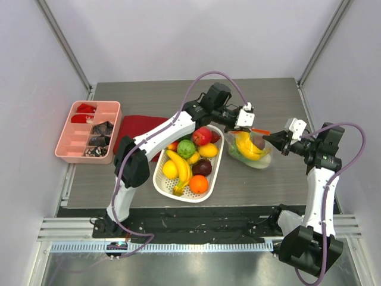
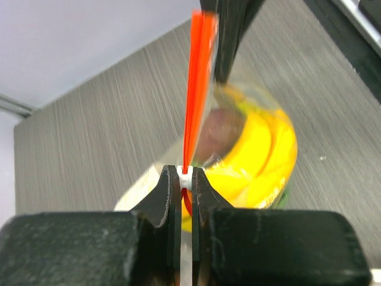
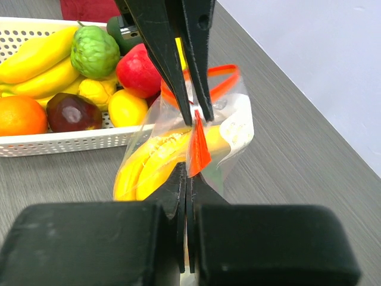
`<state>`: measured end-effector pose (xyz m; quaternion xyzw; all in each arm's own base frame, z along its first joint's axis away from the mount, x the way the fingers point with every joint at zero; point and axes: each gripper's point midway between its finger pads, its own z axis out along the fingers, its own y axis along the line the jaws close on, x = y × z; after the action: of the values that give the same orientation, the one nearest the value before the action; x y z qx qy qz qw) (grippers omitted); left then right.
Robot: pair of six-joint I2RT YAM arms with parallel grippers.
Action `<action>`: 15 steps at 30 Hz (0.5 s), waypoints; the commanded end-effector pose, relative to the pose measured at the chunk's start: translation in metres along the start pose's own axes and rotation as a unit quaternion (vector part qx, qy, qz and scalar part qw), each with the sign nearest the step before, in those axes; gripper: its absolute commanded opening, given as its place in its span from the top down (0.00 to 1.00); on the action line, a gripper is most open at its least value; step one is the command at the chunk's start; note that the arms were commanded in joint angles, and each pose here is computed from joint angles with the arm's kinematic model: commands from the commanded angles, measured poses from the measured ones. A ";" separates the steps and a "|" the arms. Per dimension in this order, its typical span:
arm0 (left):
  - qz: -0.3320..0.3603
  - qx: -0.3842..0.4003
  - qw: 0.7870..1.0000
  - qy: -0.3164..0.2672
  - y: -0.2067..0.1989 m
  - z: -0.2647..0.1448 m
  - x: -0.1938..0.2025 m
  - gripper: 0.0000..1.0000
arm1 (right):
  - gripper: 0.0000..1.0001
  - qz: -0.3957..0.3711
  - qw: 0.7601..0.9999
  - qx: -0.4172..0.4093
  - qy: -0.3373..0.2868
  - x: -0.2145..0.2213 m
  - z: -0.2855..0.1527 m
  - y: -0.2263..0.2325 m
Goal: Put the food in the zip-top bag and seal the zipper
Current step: Zip the zipper food storage bag at the center of the board.
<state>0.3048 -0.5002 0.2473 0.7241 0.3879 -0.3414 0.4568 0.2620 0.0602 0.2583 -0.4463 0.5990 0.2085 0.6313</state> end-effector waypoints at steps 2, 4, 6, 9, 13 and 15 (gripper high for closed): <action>-0.023 -0.032 0.996 0.074 0.012 -0.045 0.050 1.00 | 0.99 -0.034 0.999 0.008 -0.017 -0.017 -0.007 -0.013; -0.023 -0.031 0.996 0.085 0.010 -0.054 0.054 1.00 | 0.99 -0.031 0.999 0.013 -0.015 -0.015 -0.009 -0.016; -0.028 -0.035 0.995 0.093 0.011 -0.063 0.062 1.00 | 0.99 -0.030 0.999 0.020 -0.012 -0.013 -0.012 -0.021; -0.028 -0.042 0.993 0.104 0.015 -0.075 0.068 1.00 | 0.99 -0.031 0.999 0.031 -0.010 -0.011 -0.017 -0.027; -0.026 -0.053 0.992 0.115 0.022 -0.088 0.075 1.00 | 0.99 -0.025 0.999 0.040 -0.008 -0.009 -0.022 -0.032; -0.030 -0.052 0.991 0.120 0.021 -0.093 0.079 1.00 | 0.99 -0.025 0.999 0.045 -0.007 -0.010 -0.025 -0.034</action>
<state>0.3535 -0.4359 0.2071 0.7250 0.4533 -0.2955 0.4260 0.2703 0.0333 0.2509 -0.4051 0.6254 0.2037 0.6350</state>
